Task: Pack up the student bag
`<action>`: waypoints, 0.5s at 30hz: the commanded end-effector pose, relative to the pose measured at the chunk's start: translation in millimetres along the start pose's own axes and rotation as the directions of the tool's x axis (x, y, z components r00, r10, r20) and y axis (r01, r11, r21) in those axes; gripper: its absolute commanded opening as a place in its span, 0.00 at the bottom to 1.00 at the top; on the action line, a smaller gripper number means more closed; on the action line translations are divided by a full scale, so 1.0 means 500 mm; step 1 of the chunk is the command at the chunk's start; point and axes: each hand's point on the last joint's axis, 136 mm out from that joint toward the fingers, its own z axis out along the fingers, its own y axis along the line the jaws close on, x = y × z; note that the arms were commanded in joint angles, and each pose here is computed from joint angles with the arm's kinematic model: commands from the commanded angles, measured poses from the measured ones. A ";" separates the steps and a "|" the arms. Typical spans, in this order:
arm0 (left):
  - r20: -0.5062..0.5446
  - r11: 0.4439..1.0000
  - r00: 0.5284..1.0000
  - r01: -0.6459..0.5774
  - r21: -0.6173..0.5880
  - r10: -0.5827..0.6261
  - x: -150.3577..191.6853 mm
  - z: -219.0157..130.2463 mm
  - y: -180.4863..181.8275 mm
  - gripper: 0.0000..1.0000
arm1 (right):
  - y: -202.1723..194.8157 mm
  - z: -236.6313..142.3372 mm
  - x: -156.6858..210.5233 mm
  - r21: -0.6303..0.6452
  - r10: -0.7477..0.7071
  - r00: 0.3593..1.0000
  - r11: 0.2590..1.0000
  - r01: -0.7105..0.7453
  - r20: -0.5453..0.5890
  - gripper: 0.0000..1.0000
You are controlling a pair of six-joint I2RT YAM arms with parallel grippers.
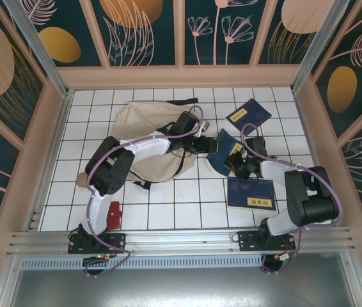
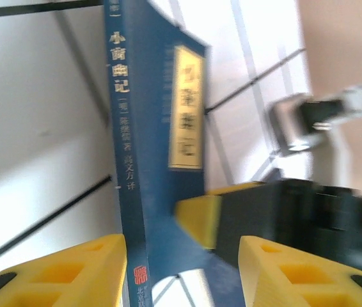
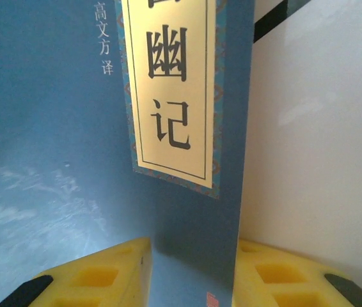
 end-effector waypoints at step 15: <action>-0.036 0.971 0.971 0.236 0.039 -0.235 0.053 0.044 0.015 0.59 | 0.018 0.014 -0.009 -0.053 -0.016 1.000 0.998 0.016 0.015 0.35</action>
